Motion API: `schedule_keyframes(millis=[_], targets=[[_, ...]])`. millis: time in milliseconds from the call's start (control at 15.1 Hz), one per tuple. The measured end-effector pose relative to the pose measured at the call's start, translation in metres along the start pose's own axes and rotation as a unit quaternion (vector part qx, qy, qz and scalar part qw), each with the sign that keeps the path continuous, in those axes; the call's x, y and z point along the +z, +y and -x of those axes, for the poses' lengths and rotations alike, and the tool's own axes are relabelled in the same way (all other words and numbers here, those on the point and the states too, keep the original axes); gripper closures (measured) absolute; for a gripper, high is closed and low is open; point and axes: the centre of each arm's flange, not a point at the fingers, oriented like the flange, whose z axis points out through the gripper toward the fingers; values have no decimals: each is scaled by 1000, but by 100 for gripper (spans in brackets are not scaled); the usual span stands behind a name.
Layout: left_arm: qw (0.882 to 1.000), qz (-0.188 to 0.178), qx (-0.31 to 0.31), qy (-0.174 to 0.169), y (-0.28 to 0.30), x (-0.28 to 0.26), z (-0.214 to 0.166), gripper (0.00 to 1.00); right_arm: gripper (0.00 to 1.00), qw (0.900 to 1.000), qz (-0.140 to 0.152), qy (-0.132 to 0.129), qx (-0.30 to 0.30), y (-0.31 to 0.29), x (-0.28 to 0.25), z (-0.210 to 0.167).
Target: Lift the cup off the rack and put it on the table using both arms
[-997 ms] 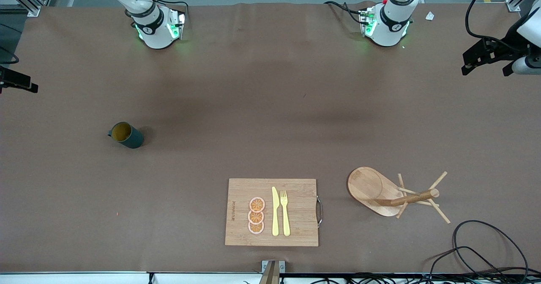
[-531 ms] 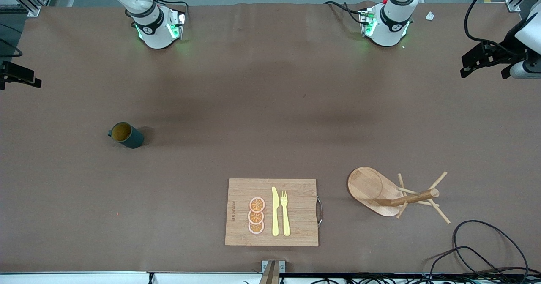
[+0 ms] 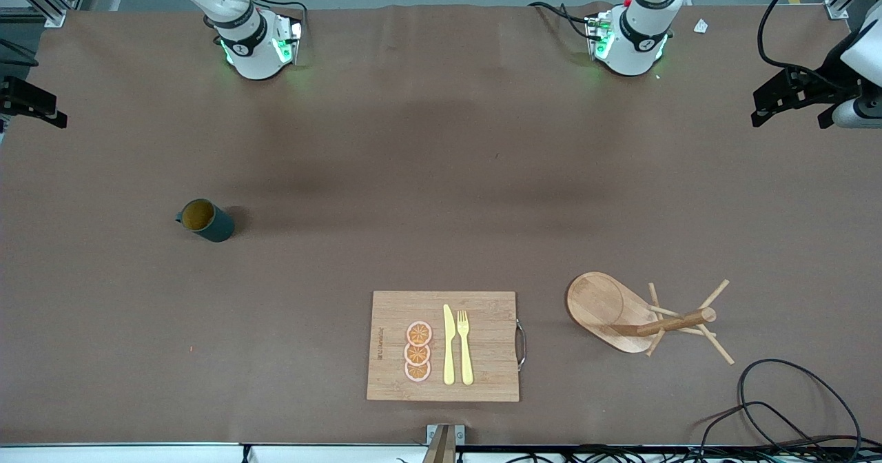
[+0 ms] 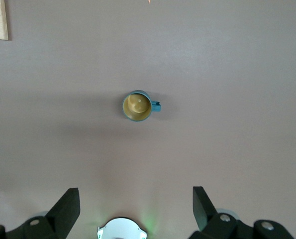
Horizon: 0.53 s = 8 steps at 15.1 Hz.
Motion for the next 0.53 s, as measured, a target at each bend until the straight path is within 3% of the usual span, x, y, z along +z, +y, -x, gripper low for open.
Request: schedule_keyframes(millis=[531], targets=[[1000, 0, 7, 1, 8, 0, -2, 0, 0, 1000, -5, 6, 29, -1, -2, 0]])
